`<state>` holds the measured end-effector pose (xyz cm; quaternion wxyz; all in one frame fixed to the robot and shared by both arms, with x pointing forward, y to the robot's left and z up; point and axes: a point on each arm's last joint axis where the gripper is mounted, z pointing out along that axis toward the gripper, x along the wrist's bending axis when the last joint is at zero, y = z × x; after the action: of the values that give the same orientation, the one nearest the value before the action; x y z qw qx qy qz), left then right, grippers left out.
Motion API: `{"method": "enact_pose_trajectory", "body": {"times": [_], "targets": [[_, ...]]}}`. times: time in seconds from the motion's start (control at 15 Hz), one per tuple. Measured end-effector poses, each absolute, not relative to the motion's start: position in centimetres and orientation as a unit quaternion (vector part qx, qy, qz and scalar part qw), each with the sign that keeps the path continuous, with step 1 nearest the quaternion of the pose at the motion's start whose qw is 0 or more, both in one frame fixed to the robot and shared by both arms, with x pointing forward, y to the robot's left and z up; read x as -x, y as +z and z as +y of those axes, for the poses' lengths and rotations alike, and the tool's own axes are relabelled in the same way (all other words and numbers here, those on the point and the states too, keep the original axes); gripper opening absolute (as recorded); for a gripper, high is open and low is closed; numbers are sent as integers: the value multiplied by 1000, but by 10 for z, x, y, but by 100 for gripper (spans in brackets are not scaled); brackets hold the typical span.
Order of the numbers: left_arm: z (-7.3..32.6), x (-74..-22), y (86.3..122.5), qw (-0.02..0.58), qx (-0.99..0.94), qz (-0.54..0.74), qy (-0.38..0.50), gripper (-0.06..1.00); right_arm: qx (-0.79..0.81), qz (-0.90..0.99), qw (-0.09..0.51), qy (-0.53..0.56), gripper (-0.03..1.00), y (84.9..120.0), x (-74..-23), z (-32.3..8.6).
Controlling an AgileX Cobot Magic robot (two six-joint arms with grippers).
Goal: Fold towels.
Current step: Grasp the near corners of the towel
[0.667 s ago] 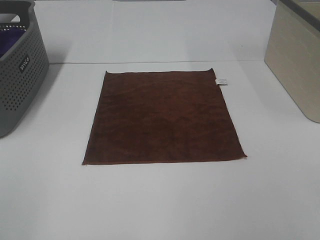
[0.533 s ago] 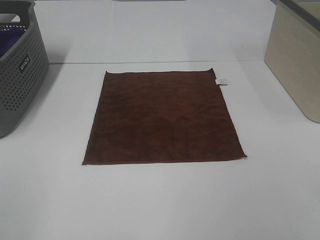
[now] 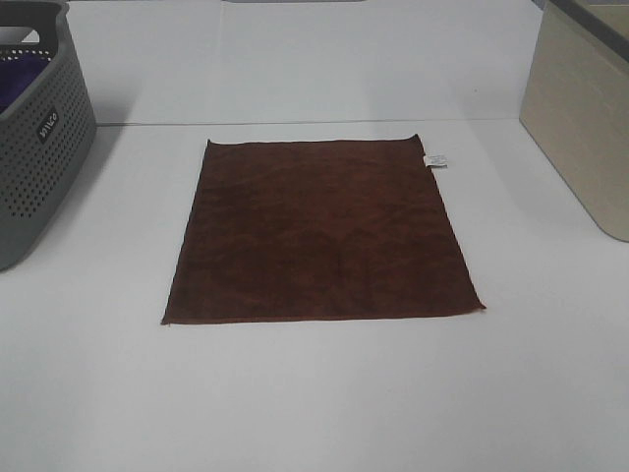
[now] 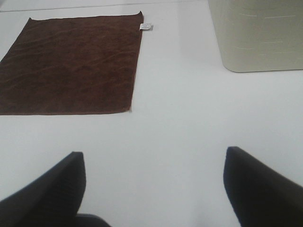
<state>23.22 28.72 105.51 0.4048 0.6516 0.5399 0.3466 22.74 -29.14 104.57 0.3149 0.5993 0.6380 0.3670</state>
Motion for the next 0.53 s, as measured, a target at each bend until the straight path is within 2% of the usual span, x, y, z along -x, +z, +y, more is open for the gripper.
{"method": "enact_pose_trajectory", "body": {"times": [0.53], "targets": [[287, -232, 1055, 406, -651, 540, 345, 69, -599, 638, 315, 367, 76, 1046, -227, -291]]}}
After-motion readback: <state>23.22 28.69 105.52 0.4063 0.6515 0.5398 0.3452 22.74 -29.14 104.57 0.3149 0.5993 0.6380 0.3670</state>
